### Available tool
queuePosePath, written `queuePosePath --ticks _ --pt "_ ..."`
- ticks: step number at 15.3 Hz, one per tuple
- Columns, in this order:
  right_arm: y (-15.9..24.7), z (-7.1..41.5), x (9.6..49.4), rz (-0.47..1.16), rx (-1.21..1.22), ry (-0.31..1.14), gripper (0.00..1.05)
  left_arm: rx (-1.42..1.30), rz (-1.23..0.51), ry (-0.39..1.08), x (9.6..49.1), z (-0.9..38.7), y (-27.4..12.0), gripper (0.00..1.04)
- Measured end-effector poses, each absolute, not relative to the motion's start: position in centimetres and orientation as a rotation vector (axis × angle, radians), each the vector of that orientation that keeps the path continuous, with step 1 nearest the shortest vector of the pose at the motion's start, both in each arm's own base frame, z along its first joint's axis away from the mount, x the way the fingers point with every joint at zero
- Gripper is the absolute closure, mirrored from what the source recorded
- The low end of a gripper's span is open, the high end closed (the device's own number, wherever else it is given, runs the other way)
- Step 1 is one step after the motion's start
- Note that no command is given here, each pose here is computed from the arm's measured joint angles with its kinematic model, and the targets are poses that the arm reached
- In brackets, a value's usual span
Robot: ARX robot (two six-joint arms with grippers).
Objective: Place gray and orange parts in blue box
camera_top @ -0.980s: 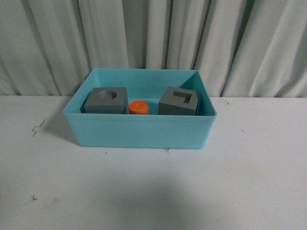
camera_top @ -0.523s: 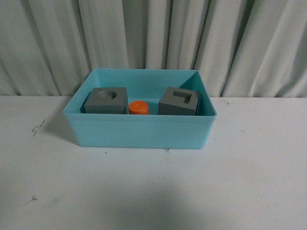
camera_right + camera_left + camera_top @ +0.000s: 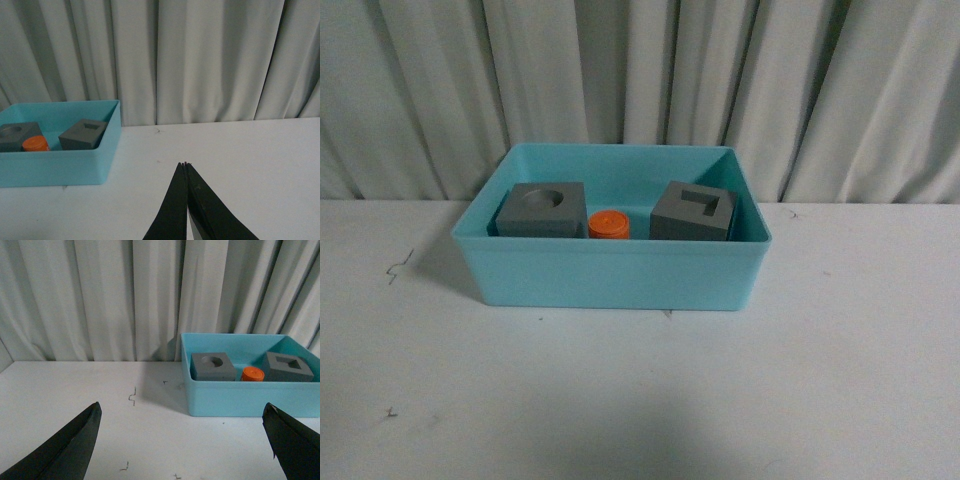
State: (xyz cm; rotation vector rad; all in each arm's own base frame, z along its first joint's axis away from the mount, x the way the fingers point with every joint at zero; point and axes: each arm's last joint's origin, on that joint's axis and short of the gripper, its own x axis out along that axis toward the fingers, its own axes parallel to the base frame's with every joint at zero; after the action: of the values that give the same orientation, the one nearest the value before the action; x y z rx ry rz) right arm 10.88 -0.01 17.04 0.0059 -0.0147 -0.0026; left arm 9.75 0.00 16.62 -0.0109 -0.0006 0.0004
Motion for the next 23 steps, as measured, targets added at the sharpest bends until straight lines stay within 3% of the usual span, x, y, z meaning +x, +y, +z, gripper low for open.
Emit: queuePosePath --ticks 2,9,17,23 --pt "0.0 16.5 10.3 -0.003 0.006 0.031 1.03 -0.011 0.0 -0.001 9.7 16.6 0.0 0.07" --pt "0.0 16.7 9.7 -0.001 0.003 -0.007 1.03 -0.011 0.0 -0.001 9.7 16.6 0.0 0.07" --pt "0.0 16.7 9.7 -0.001 0.003 -0.006 0.05 -0.011 0.0 -0.001 9.7 16.6 0.0 0.07" --pt "0.0 16.7 9.7 -0.001 0.003 -0.006 0.06 -0.011 0.0 -0.001 9.7 16.6 0.0 0.07"
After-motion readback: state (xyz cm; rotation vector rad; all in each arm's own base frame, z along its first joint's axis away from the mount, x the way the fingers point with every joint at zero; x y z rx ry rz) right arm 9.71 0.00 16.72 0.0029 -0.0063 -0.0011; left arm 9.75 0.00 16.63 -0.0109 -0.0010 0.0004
